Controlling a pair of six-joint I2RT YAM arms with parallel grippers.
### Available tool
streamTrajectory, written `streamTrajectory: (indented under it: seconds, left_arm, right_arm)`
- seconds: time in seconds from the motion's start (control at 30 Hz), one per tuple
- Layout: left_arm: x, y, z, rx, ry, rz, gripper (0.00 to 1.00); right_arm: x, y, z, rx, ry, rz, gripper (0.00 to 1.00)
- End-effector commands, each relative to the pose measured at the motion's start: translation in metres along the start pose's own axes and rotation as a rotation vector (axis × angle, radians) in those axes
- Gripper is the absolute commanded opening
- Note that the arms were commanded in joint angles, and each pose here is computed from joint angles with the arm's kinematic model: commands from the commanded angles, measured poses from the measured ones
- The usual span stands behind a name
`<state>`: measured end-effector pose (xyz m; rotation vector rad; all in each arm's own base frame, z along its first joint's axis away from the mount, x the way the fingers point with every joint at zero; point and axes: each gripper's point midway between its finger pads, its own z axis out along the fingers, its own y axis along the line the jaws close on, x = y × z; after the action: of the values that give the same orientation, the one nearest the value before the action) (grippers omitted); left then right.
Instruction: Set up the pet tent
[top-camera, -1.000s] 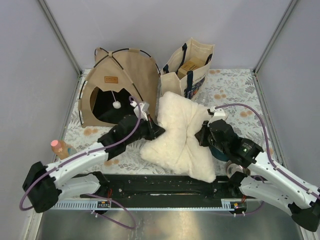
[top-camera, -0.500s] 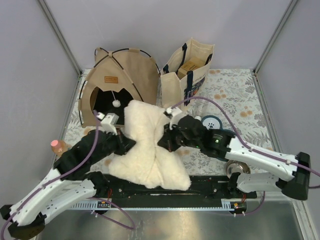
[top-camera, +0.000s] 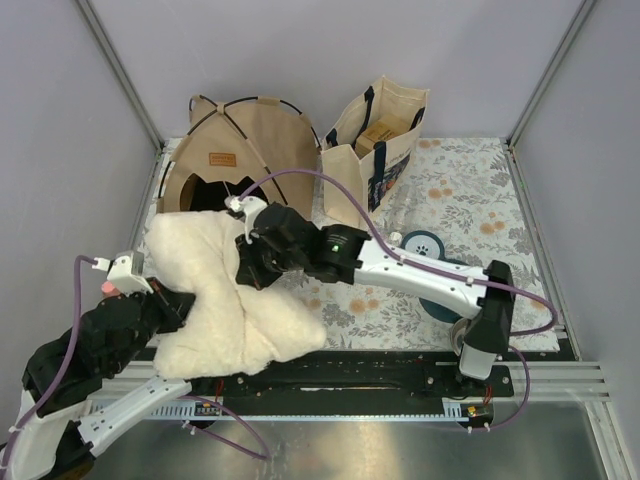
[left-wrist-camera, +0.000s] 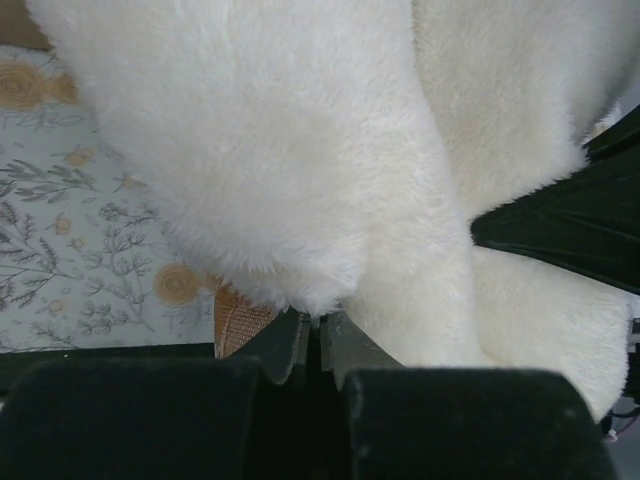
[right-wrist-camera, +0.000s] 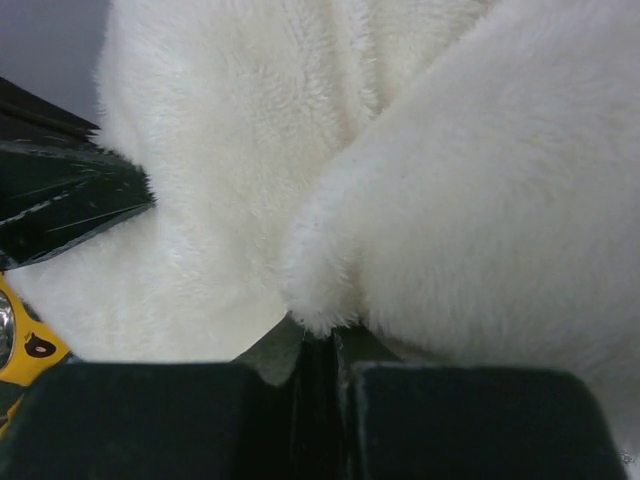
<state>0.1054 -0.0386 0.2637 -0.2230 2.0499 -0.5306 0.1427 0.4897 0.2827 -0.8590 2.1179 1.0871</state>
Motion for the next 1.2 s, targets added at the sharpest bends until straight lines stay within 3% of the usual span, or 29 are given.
streamTrajectory:
  seconds: [0.0,0.3,0.57,0.73,0.93,1.17]
  left_arm:
    - [-0.012,-0.012,0.009,0.003,-0.036,-0.039,0.00]
    - [-0.009,-0.050,0.066,0.015,-0.040,-0.032,0.00]
    - [-0.025,-0.048,0.063,-0.021,-0.093,-0.047,0.00]
    - [-0.019,-0.050,0.065,0.005,-0.082,-0.054,0.00]
    - [-0.013,-0.066,0.081,0.044,-0.061,-0.048,0.00]
    - [-0.017,-0.104,0.119,0.164,-0.136,-0.012,0.00]
  right_arm:
    - [-0.006,0.024,0.016,-0.072,-0.004,-0.046,0.00]
    - [-0.012,-0.046,0.053,0.127,0.023,-0.078,0.00]
    - [-0.028,-0.041,0.072,0.000,0.090,-0.174,0.00]
    - [-0.029,-0.063,0.088,0.081,0.086,-0.195,0.00]
    - [-0.023,-0.111,0.099,0.208,0.087,-0.053,0.03]
    - [-0.024,-0.155,0.109,0.253,0.043,0.053,0.09]
